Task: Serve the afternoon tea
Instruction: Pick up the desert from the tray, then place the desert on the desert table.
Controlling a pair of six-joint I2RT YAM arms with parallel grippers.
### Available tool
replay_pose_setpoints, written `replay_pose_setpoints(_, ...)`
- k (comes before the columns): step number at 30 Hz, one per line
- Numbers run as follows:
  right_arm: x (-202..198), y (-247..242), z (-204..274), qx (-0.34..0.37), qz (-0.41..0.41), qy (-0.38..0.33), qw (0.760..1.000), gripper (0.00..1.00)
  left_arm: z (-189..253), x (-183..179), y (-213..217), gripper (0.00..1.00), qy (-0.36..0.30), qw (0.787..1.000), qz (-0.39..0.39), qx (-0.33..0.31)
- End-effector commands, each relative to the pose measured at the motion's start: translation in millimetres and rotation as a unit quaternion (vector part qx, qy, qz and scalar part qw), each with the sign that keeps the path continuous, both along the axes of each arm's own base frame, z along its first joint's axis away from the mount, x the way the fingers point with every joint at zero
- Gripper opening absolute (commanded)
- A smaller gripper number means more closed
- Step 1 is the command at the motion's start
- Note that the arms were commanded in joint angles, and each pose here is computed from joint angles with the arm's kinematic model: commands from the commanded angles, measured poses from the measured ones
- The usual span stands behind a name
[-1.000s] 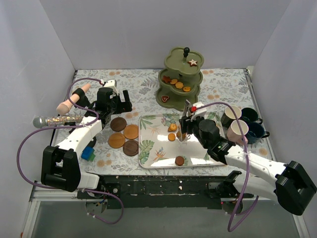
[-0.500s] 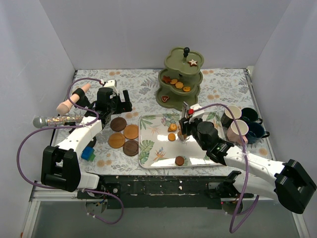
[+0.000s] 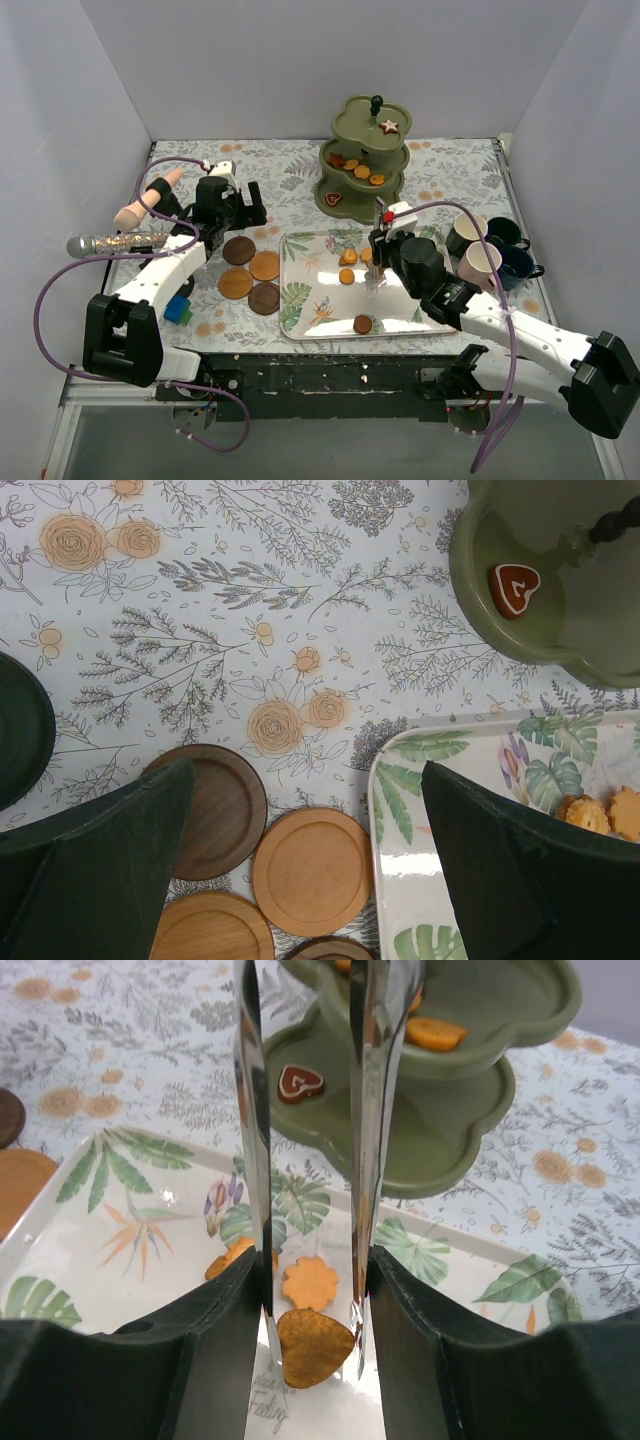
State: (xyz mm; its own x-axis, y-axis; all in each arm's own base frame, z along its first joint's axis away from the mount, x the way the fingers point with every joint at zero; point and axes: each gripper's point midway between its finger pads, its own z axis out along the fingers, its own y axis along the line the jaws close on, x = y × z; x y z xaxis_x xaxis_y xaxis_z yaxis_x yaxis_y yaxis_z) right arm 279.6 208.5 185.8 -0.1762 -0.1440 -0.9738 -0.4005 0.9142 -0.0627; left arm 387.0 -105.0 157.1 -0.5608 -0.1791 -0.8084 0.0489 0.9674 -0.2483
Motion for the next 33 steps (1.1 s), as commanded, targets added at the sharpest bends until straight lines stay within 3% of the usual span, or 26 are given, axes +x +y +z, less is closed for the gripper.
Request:
replay_pose_setpoints(1,7,-7,75,0.033,-0.025,-0.056,0.998,0.38,10,3,3,0.98,-0.016,1.000,0.005,0.003)
replay_pose_setpoints(11,36,-26,211,0.056,-0.032,-0.163,0.985,0.36,10,5,3,0.98,-0.016,1.000,0.006,0.004)
replay_pose_setpoints(21,88,-22,296,0.070,-0.024,-0.248,0.966,0.36,7,5,8,0.98,-0.015,1.000,0.014,0.017)
replay_pose_setpoints(33,145,-5,305,0.072,-0.012,-0.255,0.964,0.35,3,8,8,0.98,-0.008,1.000,0.014,0.021)
